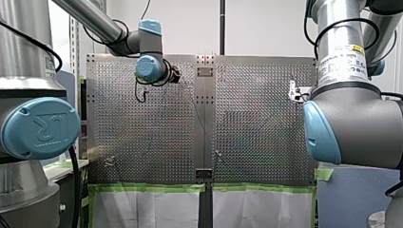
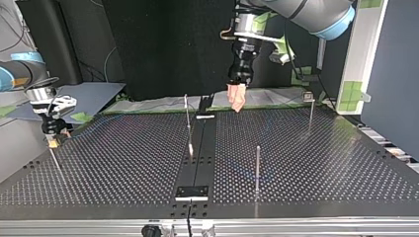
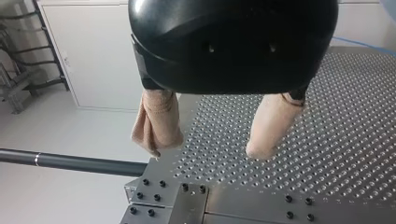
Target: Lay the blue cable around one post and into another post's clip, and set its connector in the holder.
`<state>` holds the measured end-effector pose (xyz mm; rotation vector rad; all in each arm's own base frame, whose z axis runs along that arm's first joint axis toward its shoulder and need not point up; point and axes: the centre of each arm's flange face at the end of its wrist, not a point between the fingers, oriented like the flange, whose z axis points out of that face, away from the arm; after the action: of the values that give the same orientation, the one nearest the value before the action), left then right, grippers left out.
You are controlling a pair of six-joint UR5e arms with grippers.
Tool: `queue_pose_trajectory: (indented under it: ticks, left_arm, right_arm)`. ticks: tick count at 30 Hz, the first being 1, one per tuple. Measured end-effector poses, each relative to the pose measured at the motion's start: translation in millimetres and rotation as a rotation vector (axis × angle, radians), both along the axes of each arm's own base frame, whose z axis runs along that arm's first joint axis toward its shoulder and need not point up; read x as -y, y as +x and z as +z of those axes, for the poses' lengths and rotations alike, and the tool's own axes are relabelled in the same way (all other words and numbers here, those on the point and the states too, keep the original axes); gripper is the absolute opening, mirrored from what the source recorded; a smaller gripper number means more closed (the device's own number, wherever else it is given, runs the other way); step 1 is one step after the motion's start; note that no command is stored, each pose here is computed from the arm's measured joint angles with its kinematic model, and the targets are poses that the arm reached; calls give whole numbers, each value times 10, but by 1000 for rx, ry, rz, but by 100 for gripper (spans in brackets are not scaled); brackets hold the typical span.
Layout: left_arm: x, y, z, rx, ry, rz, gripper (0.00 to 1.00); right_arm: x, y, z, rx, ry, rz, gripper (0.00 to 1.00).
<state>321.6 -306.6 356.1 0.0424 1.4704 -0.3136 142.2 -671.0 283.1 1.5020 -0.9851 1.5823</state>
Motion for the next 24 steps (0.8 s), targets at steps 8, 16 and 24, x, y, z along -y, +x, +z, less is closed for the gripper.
queue_pose_trajectory:
  ticks: [8,16,24]
  left_arm:
    - [-18,-4,-14,-15,-31,0,100]
    - [-70,-22,-102,-34,-52,16,100]
    - [-183,-53,-312,-44,-95,32,100]
  right_arm:
    - [0,0,0,0,0,0,100]
    - [0,0,0,0,0,0,100]
    - [0,0,0,0,0,0,100]
